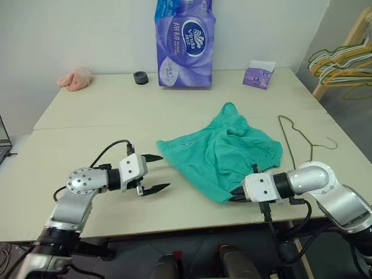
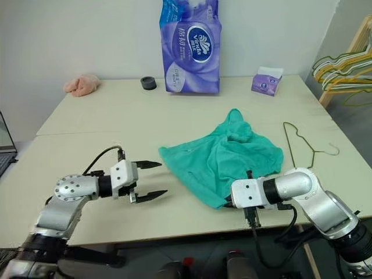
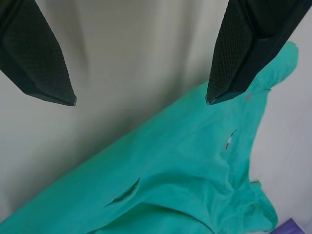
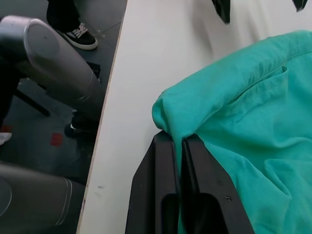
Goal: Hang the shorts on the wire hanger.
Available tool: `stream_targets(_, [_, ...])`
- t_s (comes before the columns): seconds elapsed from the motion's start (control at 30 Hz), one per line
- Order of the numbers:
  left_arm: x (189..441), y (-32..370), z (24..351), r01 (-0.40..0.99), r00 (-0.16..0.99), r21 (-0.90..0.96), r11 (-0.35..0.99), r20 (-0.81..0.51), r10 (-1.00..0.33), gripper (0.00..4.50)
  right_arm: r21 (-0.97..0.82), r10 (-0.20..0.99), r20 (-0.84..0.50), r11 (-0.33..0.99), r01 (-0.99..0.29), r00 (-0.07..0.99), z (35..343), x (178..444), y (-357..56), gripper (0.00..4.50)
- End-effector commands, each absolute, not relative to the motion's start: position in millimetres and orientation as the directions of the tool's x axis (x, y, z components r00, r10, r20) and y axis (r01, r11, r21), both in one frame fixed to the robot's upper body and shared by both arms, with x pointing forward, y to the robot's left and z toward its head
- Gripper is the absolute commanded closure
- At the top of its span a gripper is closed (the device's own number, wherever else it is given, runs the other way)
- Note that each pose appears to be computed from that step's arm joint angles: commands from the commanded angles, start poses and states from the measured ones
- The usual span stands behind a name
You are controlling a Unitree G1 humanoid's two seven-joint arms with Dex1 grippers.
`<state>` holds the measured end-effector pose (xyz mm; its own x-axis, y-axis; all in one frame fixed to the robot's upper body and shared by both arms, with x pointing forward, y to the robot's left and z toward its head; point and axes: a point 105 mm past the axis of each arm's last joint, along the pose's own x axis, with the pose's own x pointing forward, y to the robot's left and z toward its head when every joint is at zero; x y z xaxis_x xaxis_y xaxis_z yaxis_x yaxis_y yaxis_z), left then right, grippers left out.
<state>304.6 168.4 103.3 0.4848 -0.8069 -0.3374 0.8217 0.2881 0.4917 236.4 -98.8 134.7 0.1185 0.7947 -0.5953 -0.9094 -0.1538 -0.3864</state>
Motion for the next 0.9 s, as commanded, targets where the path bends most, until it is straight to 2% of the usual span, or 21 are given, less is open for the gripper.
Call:
stream_targets(0.03, [317.5, 161.0, 111.4, 0.739, 0.523, 0.620, 0.264, -0.280, -0.805, 0.00, -0.415, 0.812, -0.571, -0.156, -0.896, 0.124, 151.5, 230.7, -97.8, 4.48])
stream_targets(0.33, [350.9, 162.6, 118.4, 0.591, 0.609, 0.765, 0.257, -0.214, -0.764, 0.00, -0.412, 0.796, -0.591, -0.156, -0.898, 0.133, 151.1, 222.2, -102.6, 4.48])
stream_targets(0.67, [363.6, 154.0, 90.0, 0.584, 0.604, 0.801, 0.131, -0.321, -0.730, 0.00, -0.421, 0.814, -0.563, -0.135, -0.897, 0.141, 160.6, 219.5, -102.0, 4.48])
stream_targets(0.77, [370.8, 153.0, 86.4, 0.556, 0.626, 0.824, 0.111, -0.327, -0.708, 0.65, -0.422, 0.824, -0.549, -0.129, -0.897, 0.140, 165.4, 218.2, -101.1, 4.50])
stream_targets(0.9, [378.3, 149.4, 86.8, 0.523, 0.641, 0.848, 0.088, -0.323, -0.696, 1.91, -0.421, 0.822, -0.552, -0.133, -0.897, 0.137, 166.5, 216.3, -101.8, 4.50])
